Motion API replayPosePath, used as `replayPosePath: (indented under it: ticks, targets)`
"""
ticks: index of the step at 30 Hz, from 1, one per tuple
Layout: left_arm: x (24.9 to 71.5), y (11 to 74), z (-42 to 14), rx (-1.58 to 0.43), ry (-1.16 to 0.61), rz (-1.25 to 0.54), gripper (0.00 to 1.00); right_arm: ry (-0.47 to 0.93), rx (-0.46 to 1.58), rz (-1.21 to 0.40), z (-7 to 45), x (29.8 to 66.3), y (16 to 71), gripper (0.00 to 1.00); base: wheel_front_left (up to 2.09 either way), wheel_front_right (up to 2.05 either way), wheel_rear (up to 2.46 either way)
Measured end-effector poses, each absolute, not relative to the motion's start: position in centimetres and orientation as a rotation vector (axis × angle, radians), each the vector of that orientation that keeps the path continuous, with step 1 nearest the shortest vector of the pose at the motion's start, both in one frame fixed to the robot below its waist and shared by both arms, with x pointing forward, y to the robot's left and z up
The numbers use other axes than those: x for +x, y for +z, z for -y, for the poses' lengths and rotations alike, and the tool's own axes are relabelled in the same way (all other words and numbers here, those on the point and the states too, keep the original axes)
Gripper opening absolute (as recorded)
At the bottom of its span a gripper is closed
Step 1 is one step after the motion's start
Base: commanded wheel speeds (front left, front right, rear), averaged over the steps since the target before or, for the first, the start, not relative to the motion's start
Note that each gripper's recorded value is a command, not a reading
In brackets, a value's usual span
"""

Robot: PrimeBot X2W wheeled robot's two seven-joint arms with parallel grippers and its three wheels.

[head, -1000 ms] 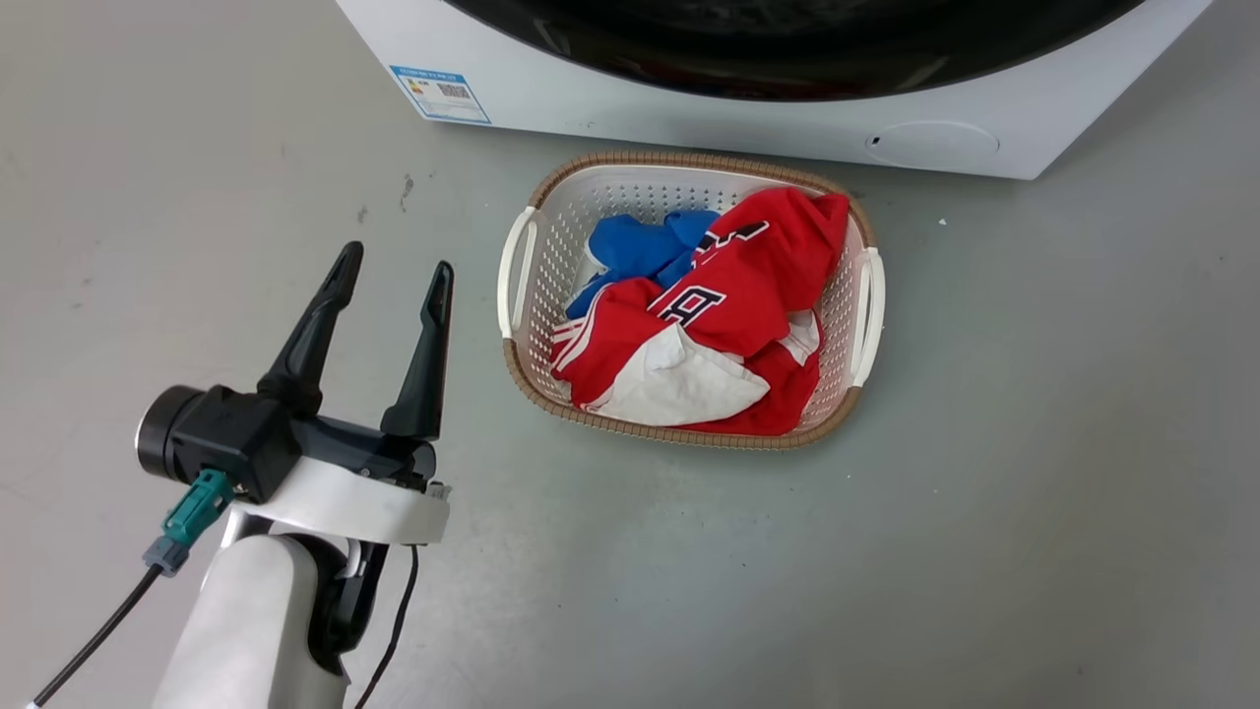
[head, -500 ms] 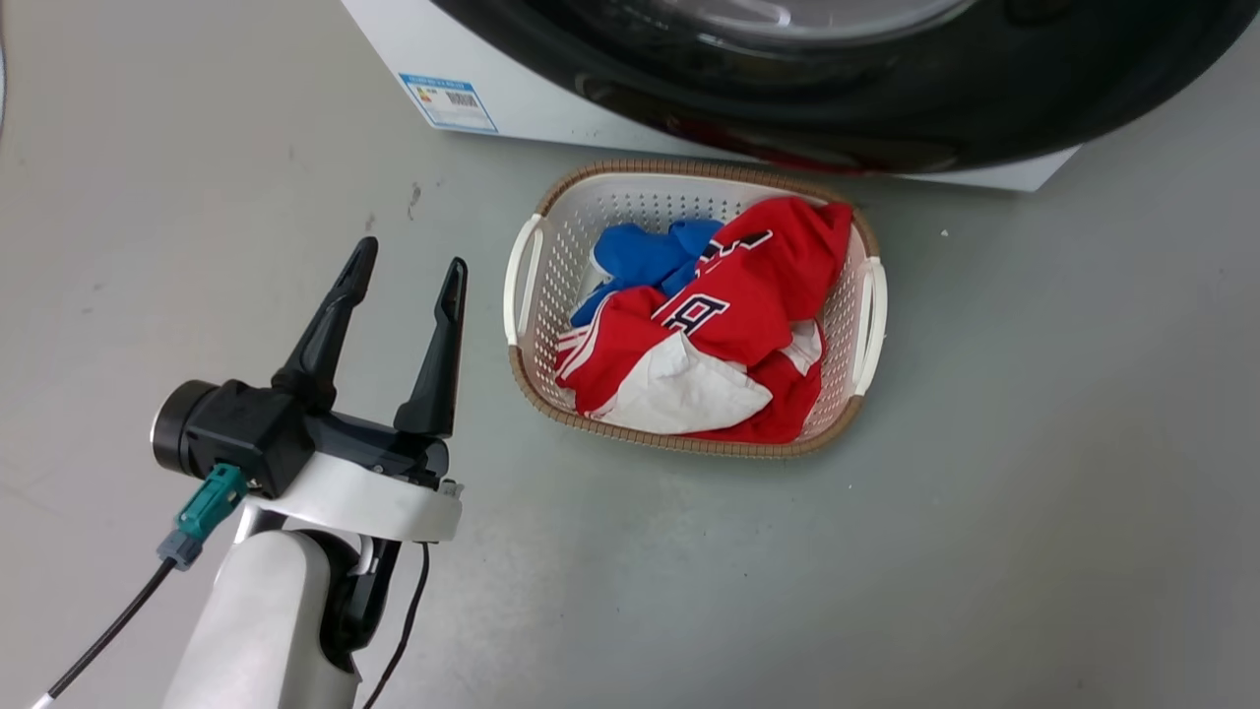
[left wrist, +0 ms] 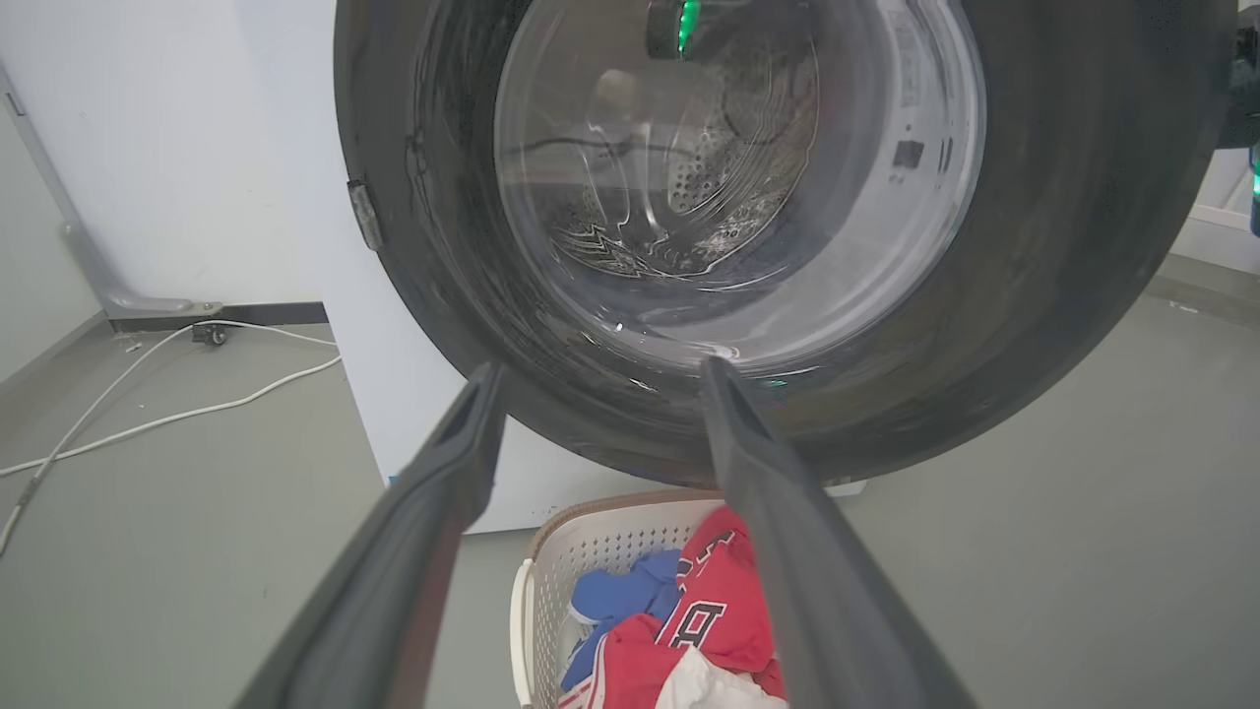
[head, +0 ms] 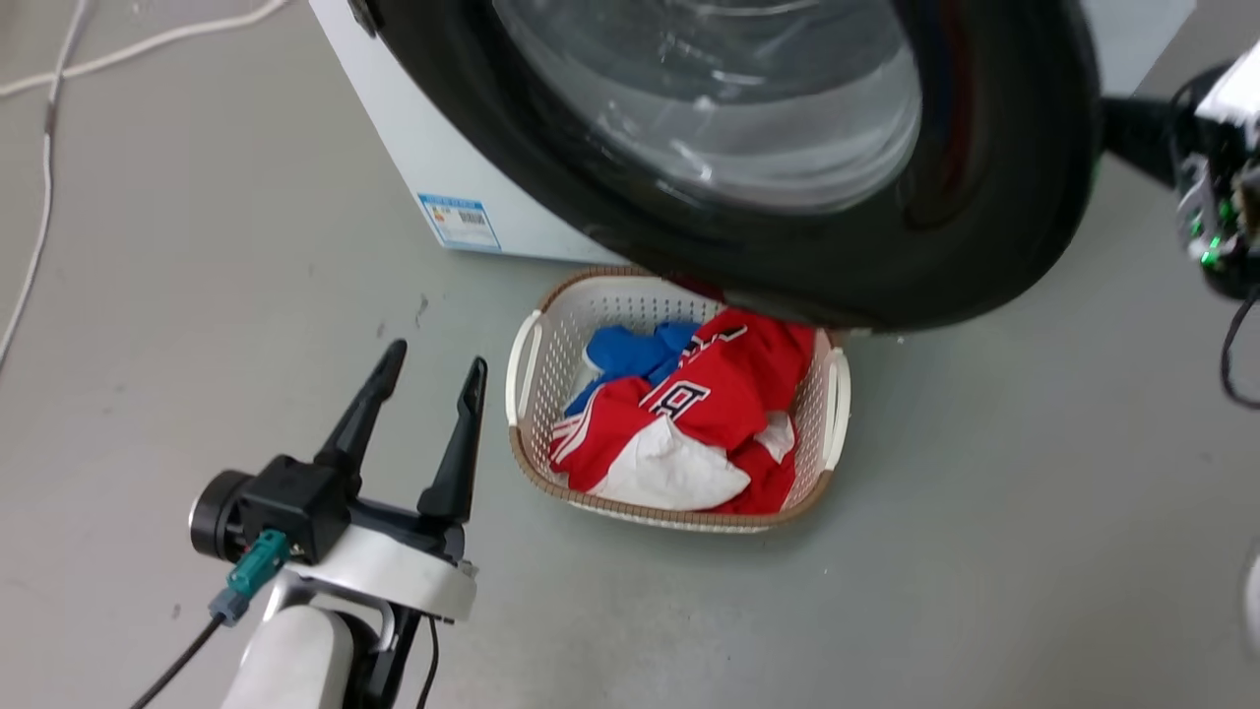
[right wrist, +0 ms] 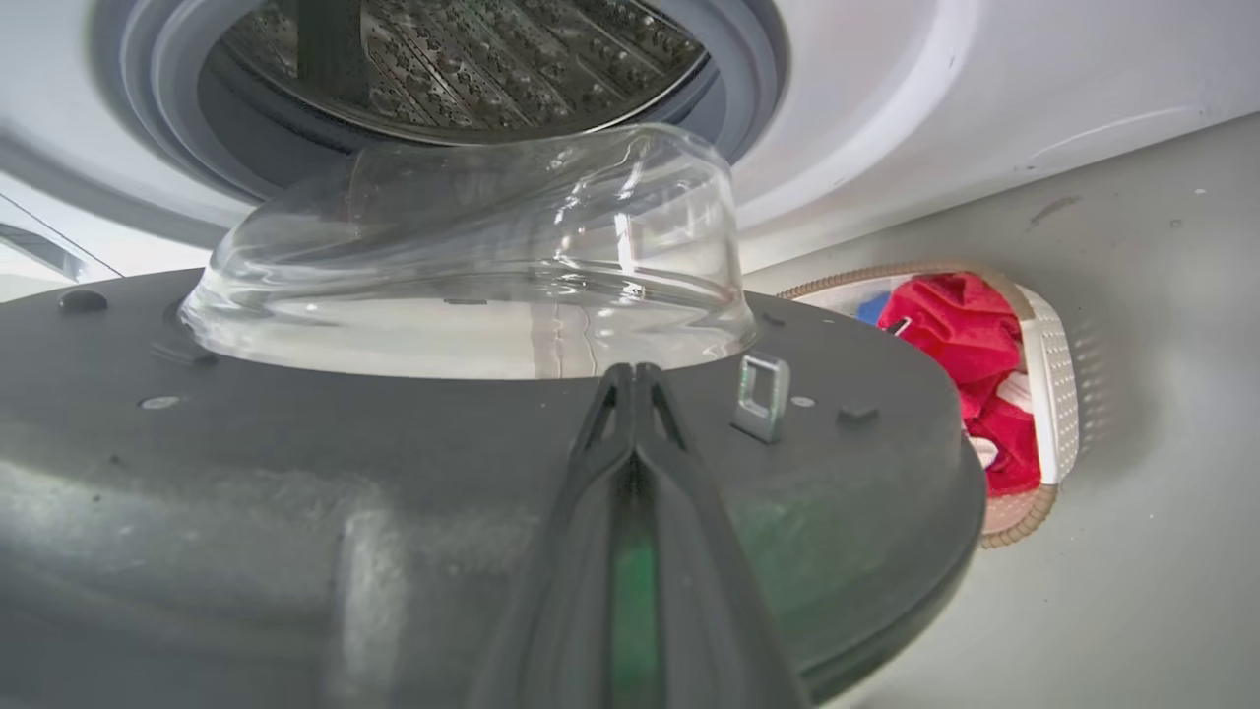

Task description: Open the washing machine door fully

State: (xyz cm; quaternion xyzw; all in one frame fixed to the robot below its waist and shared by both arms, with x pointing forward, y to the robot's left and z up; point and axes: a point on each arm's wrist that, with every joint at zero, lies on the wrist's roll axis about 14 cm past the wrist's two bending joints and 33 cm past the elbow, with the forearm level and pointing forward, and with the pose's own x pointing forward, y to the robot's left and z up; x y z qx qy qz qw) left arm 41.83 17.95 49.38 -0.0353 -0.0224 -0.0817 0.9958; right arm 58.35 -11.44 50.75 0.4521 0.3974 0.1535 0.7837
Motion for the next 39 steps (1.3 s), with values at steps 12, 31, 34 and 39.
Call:
replayPosePath:
  ticks: [12,31,34,39]
  targets:
    - [38.2,50.8,-17.1,-0.080,-0.165,0.075,1.00,0.476,0.958,-0.866,10.1,50.5,52.3,0.00,0.00,0.00,0.00]
    - [36.3,51.5,-16.8,-0.082,-0.163,0.092,1.00,0.777,1.008,-0.968,-0.6,43.4,50.5,0.00,0.00,0.00,0.00]
    - [36.1,51.5,-16.9,-0.081,-0.158,0.093,1.00,0.816,0.995,-0.989,-2.3,41.9,49.9,0.00,0.00,0.00,0.00]
    - [35.9,51.6,-17.0,-0.081,-0.155,0.096,1.00,0.807,1.014,-0.916,-2.6,41.4,50.3,0.00,0.00,0.00,0.00]
